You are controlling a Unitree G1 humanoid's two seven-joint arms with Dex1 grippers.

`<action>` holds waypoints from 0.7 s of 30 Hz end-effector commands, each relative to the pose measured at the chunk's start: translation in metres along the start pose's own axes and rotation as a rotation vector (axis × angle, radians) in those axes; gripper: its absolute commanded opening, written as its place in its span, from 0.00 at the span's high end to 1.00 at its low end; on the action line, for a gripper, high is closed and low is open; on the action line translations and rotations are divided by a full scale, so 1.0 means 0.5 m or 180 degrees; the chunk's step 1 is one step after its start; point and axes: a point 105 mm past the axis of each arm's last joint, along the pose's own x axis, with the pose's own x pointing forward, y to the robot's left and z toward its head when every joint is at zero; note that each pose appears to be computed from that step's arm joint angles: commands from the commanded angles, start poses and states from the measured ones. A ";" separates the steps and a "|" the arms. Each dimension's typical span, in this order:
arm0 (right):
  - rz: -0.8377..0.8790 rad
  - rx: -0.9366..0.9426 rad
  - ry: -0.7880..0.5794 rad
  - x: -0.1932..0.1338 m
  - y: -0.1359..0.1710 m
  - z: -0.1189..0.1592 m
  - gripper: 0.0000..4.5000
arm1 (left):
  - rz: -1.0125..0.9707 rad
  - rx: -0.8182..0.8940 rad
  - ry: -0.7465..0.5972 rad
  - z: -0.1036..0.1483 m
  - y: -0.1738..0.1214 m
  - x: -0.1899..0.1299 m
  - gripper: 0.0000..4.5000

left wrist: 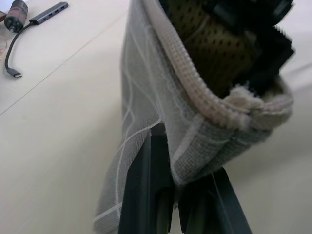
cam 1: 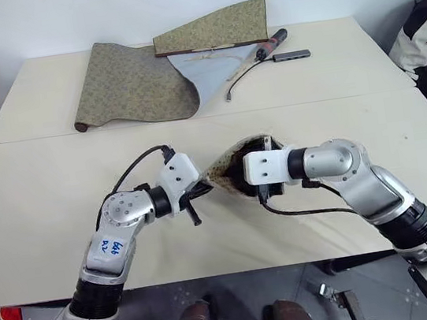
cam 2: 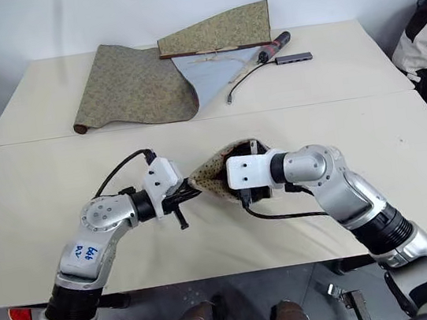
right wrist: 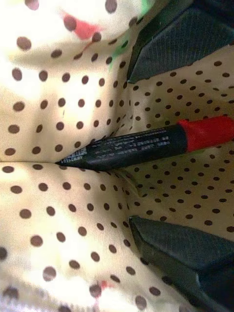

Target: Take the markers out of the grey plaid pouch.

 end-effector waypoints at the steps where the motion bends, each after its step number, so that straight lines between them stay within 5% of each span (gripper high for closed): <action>1: 0.0060 -0.0031 -0.0055 -0.009 -0.003 0.021 0.01 | -0.0077 -0.0111 -0.0339 0.037 -0.007 -0.007 1.00; 4: 0.0120 0.0067 -0.0129 -0.014 -0.004 0.034 0.05 | -0.0081 -0.0272 -0.0401 0.035 -0.005 -0.012 1.00; 10: 0.0017 -0.0205 -0.0124 -0.013 -0.026 0.054 0.44 | -0.0180 -0.0615 -0.0486 0.026 -0.011 -0.021 1.00; 21: -0.0026 -0.0267 0.0237 0.066 -0.022 0.033 0.44 | -0.0392 -0.0928 -0.0589 0.026 -0.026 -0.022 1.00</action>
